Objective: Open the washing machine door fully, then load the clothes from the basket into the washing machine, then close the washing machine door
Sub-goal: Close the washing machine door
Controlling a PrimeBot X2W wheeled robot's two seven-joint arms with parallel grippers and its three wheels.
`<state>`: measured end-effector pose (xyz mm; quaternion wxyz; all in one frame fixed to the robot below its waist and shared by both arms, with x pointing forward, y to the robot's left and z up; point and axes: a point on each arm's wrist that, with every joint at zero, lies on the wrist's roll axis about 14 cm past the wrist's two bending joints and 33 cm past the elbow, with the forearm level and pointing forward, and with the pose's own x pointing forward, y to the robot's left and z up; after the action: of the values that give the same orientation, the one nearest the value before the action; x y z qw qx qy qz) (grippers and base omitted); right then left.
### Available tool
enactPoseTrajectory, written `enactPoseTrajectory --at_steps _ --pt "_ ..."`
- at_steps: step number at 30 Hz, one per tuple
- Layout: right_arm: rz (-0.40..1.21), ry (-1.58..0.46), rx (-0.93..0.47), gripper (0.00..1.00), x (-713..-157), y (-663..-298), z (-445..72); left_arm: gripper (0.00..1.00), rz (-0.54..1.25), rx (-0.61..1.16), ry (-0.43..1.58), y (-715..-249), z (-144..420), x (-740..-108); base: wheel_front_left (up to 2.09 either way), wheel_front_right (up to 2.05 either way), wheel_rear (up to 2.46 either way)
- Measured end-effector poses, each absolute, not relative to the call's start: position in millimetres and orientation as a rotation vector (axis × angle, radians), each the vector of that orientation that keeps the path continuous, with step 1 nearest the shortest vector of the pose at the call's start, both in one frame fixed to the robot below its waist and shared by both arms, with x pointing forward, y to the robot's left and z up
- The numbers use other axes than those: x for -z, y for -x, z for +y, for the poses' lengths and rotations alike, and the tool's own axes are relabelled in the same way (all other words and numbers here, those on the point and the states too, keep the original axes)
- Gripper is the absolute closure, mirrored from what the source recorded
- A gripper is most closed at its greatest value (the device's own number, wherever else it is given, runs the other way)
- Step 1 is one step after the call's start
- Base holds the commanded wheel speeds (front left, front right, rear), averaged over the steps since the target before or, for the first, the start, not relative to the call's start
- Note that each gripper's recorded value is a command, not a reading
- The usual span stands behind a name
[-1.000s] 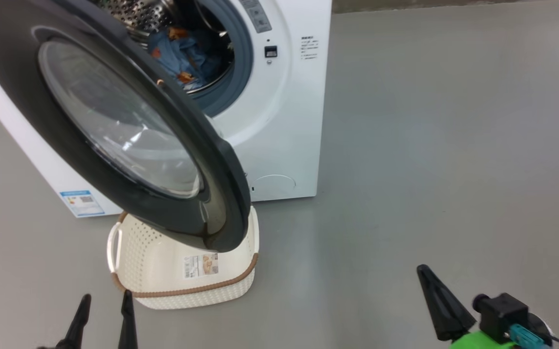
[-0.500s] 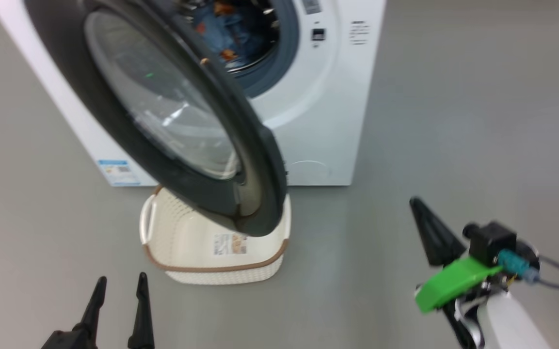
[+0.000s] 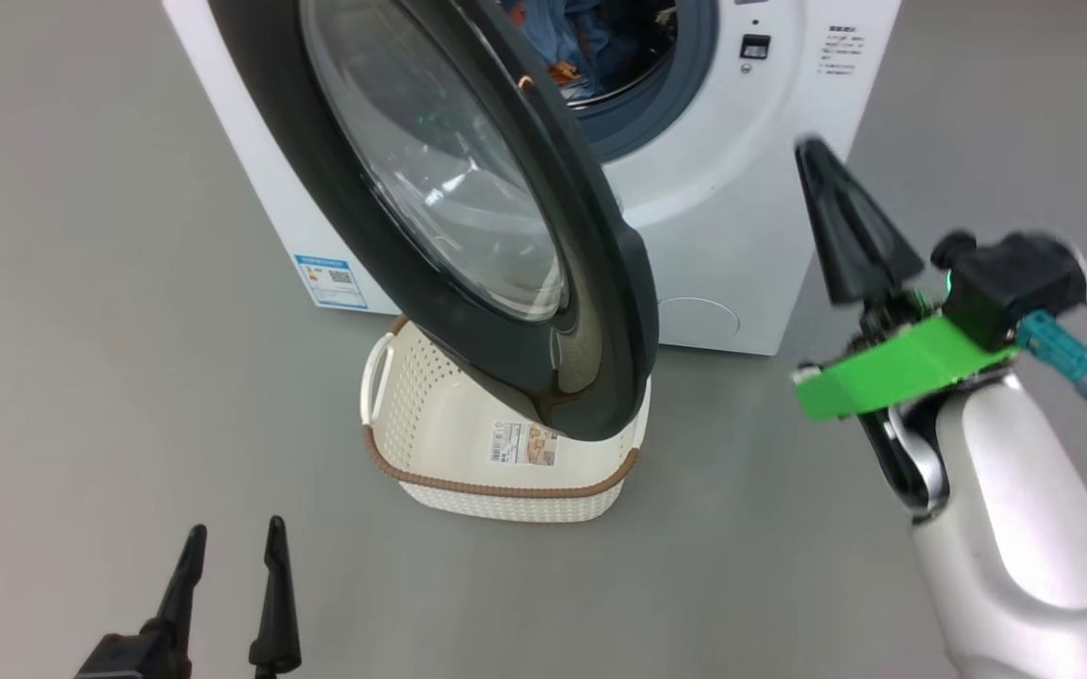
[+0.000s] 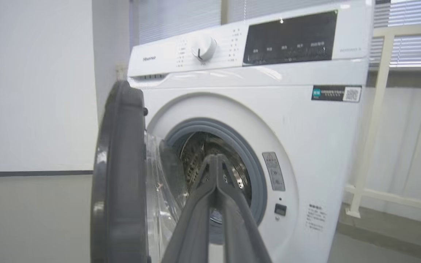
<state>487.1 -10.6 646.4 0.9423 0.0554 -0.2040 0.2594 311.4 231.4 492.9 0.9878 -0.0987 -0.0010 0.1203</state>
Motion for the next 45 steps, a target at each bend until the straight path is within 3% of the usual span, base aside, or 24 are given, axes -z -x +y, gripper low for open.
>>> enactPoseTrajectory --at_steps 4,8,11,16,26,45 --pt "-0.59 -0.129 -0.635 1.0 -707.6 -464.9 20.0 0.0 -0.013 -0.261 0.19 -308.9 238.0 -495.4 0.0 0.0 0.0" --pt "-0.645 -0.148 -0.759 1.0 -732.3 -434.2 51.7 0.0 -0.017 -0.268 0.183 -308.2 241.4 -496.9 0.0 0.0 0.0" --pt "-0.599 -0.152 -0.883 1.0 -728.8 -410.0 82.6 0.0 -0.017 -0.276 0.181 -308.2 243.4 -497.1 0.0 0.0 0.0" --pt "-0.4 -0.163 -0.984 1.0 -682.6 -400.6 111.0 0.0 -0.025 -0.286 0.176 -311.4 246.1 -499.6 0.0 0.0 0.0" --pt "-0.128 -0.125 -0.962 1.0 -597.2 -426.9 120.2 0.0 -0.031 -0.289 0.173 -317.2 246.7 -500.5 0.0 0.0 0.0" --pt "-0.087 -0.126 -0.886 1.0 -576.3 -468.1 110.7 0.0 -0.011 -0.29 0.175 -324.2 244.5 -493.2 0.0 0.0 0.0"
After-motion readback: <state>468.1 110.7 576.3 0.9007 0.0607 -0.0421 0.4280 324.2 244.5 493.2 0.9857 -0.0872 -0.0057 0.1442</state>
